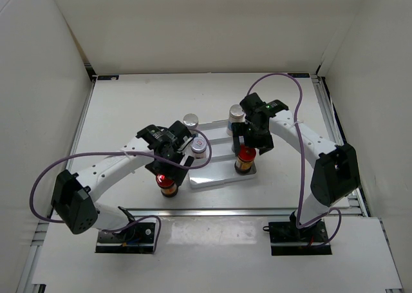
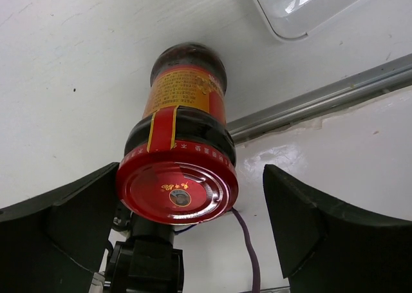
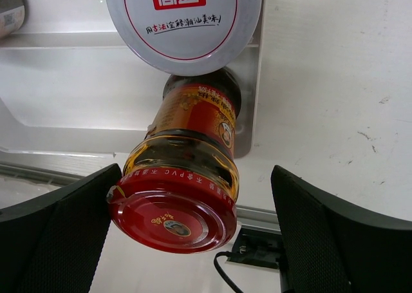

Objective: Organize the condiment bottles

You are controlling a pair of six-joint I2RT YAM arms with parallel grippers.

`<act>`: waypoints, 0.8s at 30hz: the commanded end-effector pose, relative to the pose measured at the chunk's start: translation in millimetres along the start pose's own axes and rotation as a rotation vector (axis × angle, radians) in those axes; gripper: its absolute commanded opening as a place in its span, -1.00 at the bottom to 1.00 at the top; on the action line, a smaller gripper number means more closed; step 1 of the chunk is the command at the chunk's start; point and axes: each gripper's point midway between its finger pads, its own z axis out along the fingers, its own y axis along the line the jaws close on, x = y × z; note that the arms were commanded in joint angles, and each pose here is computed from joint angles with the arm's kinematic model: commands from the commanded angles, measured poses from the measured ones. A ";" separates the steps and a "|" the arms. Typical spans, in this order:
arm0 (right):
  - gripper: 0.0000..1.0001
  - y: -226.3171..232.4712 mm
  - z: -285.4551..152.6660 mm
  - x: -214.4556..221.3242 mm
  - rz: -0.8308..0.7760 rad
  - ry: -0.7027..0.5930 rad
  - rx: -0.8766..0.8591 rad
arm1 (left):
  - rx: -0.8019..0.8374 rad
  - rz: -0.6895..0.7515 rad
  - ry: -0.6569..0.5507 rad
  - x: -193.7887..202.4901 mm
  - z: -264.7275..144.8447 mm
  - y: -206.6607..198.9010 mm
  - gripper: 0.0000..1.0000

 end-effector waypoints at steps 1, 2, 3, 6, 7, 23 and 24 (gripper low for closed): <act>1.00 0.0 1.3 -1.3 -0.016 -0.006 0.001 | 0.024 0.000 0.024 5.3 1.1 -3.3 0.98; 1.00 0.0 1.3 -1.3 -0.016 -0.006 0.001 | 0.024 0.000 0.024 5.3 1.1 -3.3 0.98; 1.00 0.0 1.3 -1.3 -0.016 -0.006 0.001 | 0.024 0.000 0.024 5.3 1.1 -3.3 0.98; 1.00 -0.4 3.9 -0.8 -0.016 0.002 0.004 | 0.024 0.000 0.024 5.3 1.1 -3.3 0.75; 1.00 -0.4 3.9 -0.8 -0.016 0.002 0.004 | 0.024 0.000 0.024 5.3 1.1 -3.3 0.64; 1.00 -4.0 3.3 0.5 -0.034 -0.002 0.016 | -0.047 -0.031 -0.299 -83.9 -73.1 7.5 -0.79; 1.00 -6.5 3.2 -0.7 -0.026 -0.003 0.018 | -0.046 -0.031 -0.303 -92.4 -73.9 5.4 -0.79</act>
